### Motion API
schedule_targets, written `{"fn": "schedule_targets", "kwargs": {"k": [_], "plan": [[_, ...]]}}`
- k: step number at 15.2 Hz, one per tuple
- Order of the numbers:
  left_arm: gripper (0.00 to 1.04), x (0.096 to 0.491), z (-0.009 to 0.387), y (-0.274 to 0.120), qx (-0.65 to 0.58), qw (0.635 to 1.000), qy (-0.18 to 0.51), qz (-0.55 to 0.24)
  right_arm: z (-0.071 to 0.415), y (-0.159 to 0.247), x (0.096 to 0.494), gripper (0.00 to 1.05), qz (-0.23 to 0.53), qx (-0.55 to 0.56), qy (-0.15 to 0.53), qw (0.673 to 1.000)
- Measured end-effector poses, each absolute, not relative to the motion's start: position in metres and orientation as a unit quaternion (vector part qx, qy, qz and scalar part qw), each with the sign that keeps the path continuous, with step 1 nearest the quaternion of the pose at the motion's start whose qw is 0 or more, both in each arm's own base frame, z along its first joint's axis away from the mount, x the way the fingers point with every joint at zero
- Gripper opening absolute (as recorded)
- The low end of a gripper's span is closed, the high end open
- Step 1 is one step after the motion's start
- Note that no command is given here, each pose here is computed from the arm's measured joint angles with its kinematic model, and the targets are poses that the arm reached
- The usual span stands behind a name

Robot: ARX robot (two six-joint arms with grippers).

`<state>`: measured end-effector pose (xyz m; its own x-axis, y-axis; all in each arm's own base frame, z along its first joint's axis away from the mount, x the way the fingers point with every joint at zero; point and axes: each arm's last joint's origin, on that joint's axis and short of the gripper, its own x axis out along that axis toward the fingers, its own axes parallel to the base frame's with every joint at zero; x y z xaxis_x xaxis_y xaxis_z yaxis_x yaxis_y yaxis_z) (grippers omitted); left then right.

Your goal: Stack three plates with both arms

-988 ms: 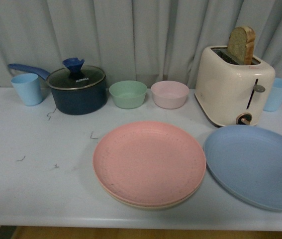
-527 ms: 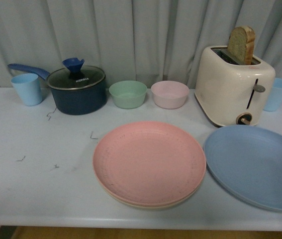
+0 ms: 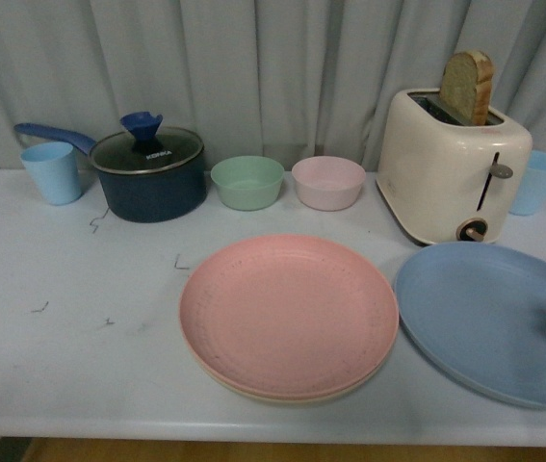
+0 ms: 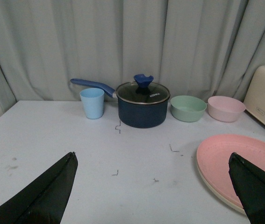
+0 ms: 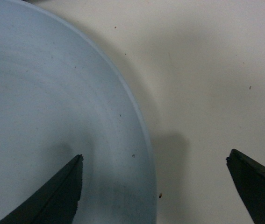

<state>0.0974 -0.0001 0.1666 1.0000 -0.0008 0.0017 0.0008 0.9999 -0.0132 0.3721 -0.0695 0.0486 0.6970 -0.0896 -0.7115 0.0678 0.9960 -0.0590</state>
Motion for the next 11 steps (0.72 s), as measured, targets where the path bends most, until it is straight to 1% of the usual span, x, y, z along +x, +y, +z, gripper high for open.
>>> {"fn": "schedule_targets", "kwargs": {"k": [2,3,4,5,6,9,11], "plan": [[0.98,0.097,0.167,0.0,-0.007,1.0,-0.001,0.0,0.044,-0.065,0.374,0.7,-0.048,-0.014,0.389,0.92],[0.98,0.097,0.167,0.0,-0.007,1.0,-0.001,0.0,0.044,-0.064,0.376,0.55,-0.054,-0.018,0.389,0.919],[0.98,0.097,0.167,0.0,-0.007,1.0,-0.001,0.0,0.043,-0.064,0.376,0.46,-0.056,-0.017,0.388,0.92],[0.98,0.097,0.167,0.0,-0.007,1.0,-0.001,0.0,0.042,-0.062,0.377,0.3,-0.055,-0.017,0.387,0.92],[0.98,0.097,0.167,0.0,-0.007,1.0,-0.001,0.0,0.043,-0.063,0.377,0.2,-0.058,-0.011,0.38,0.923],[0.98,0.097,0.167,0.0,-0.007,1.0,-0.001,0.0,0.051,-0.067,0.365,0.05,-0.047,0.013,0.368,0.929],[0.98,0.097,0.167,0.0,-0.007,1.0,-0.001,0.0,0.065,-0.073,0.347,0.03,-0.048,0.023,0.353,0.934]]}}
